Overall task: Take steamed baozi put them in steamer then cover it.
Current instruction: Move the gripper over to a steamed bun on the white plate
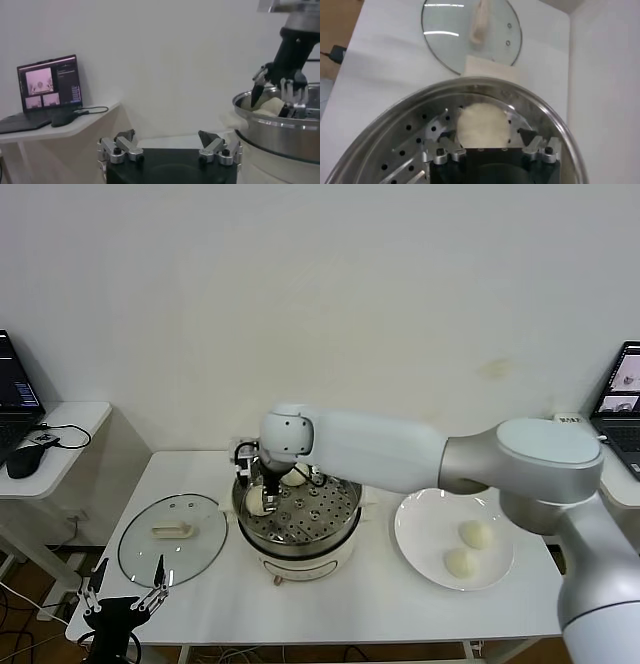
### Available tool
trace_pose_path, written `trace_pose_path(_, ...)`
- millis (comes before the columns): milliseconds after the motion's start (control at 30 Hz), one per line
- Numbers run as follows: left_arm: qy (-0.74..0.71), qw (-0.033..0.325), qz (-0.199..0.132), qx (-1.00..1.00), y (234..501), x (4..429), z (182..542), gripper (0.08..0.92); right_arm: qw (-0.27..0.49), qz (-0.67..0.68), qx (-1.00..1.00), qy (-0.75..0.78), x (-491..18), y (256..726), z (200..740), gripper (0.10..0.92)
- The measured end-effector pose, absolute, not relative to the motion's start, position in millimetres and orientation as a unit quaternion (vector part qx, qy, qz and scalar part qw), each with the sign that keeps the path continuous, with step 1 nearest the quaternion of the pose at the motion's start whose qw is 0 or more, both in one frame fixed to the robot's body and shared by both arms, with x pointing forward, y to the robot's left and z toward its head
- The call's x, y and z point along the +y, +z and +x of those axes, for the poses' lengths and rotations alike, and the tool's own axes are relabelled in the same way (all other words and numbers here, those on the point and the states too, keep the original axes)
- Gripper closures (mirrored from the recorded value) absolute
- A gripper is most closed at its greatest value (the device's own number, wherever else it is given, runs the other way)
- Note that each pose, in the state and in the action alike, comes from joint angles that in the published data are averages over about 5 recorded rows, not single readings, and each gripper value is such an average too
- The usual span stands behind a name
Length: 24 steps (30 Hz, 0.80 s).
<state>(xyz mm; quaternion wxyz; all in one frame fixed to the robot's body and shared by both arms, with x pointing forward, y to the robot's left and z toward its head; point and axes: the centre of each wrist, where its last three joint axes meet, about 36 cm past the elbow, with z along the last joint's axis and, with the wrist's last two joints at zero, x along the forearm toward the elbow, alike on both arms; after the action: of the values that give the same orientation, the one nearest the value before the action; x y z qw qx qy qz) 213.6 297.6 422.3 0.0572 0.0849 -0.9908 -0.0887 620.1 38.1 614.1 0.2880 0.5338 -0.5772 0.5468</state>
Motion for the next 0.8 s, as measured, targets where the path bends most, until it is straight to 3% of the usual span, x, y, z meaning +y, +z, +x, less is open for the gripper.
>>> trace_pose_path(433,-0.089,0.059,0.074,-0.992,422.5,293.2,214.2,0.177,0.293,0.534,-0.530,0.590,-114.3,668.9,623.1,0.199)
trace_pose_path(800,-0.091,0.066,0.072,-0.991,416.5,292.3,214.0,0.177,0.335,0.515,-0.507,0.605,-251.3,630.9,590.4,0.199)
